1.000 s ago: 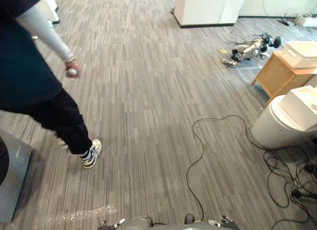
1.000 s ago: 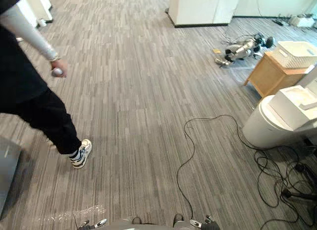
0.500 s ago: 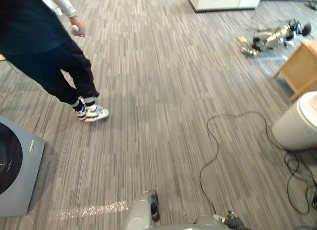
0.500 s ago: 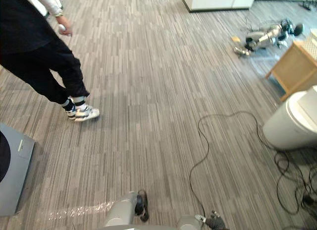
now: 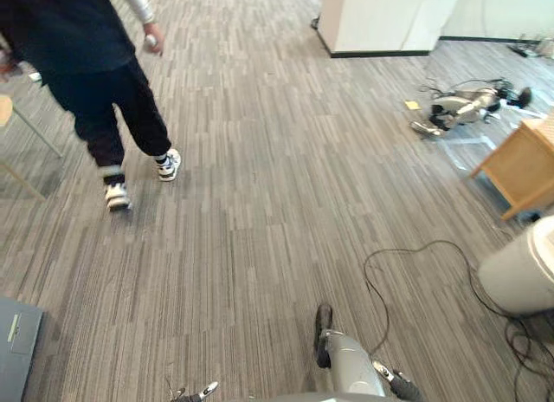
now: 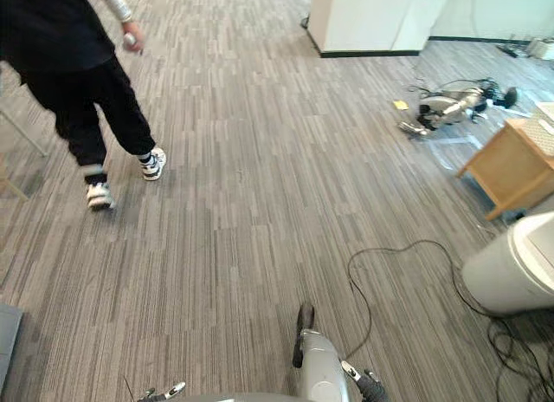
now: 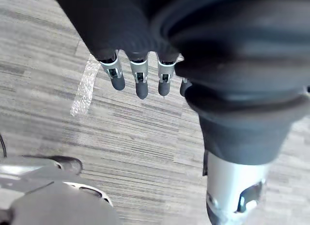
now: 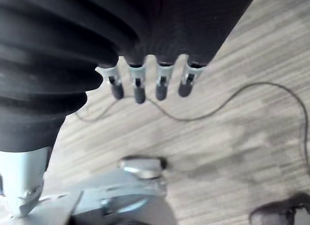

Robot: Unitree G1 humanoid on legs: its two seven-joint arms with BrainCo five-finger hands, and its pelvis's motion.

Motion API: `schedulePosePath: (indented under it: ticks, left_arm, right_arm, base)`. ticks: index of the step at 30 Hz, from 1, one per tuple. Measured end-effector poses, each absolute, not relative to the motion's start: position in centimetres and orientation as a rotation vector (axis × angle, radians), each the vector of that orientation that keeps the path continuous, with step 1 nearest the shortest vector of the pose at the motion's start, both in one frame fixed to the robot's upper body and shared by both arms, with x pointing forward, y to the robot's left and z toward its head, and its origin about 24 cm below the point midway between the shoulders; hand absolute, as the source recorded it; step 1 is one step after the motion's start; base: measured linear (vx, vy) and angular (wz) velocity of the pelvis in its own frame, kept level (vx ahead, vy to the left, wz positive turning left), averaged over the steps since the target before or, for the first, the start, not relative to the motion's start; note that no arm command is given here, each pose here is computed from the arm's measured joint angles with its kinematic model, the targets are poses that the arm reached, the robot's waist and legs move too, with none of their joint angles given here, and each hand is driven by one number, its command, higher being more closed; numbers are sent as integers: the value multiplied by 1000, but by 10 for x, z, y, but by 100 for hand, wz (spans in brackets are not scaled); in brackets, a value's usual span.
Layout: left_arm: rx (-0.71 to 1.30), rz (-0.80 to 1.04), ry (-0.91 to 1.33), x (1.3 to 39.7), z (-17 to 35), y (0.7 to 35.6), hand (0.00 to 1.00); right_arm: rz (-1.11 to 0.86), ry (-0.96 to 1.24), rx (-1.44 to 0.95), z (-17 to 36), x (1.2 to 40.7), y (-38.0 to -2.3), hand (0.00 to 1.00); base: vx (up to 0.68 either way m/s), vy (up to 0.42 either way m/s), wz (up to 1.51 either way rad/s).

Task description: Organize washtable

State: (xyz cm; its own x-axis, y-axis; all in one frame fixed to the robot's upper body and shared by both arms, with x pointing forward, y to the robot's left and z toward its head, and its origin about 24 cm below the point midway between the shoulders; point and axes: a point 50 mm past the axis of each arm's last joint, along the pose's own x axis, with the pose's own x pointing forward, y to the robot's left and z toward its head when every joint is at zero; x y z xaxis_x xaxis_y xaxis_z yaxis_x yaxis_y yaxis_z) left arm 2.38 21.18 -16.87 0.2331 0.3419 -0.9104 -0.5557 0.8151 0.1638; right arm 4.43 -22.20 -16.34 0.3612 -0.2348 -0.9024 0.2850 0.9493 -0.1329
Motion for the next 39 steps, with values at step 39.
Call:
schedulePosePath:
  ticks: [39]
  left_arm:
    - [-128, 514, 1219, 24, -170, 209, 0]
  right_arm:
    - [-215, 1183, -56, -166, 62, -222, 0]
  base:
    - [452, 28, -9]
